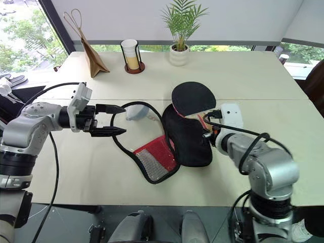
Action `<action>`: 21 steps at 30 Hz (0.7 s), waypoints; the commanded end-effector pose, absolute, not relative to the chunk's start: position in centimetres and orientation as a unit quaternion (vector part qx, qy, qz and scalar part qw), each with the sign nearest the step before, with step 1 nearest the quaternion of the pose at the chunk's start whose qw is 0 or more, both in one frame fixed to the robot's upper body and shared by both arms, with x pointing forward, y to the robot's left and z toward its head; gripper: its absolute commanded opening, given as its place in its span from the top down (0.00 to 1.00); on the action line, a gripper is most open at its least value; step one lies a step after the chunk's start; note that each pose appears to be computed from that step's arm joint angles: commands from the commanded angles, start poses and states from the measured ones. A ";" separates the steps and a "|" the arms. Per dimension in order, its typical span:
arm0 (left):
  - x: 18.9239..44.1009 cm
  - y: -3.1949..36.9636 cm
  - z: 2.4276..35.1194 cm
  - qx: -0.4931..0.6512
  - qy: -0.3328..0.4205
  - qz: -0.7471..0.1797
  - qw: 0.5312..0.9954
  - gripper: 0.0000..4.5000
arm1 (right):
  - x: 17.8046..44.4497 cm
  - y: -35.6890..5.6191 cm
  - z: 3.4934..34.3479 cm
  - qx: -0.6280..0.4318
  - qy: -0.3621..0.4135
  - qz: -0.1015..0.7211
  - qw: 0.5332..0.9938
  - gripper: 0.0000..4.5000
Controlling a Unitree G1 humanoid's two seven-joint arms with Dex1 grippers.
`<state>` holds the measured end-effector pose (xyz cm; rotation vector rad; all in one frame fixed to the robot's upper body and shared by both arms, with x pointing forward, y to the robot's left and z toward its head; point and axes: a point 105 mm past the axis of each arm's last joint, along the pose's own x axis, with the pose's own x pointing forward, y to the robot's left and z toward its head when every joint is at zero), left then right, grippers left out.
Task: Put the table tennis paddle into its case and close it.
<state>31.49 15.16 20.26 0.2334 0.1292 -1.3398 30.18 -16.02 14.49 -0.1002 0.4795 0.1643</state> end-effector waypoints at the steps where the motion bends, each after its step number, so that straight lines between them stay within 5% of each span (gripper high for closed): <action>1: 31.5 15.0 21.2 0.123 0.044 -0.623 0.771 0.00 | 30.1 -14.5 15.6 -0.028 0.213 0.077 0.974 0.75; 10: 31.5 14.7 21.0 0.122 0.049 -0.628 0.767 0.00 | 28.2 -14.6 15.0 -0.039 0.281 0.119 0.951 0.75; 21: 32.1 14.0 21.2 0.126 0.050 -0.641 0.756 0.00 | 26.2 -14.5 14.3 0.006 0.342 0.052 0.938 0.75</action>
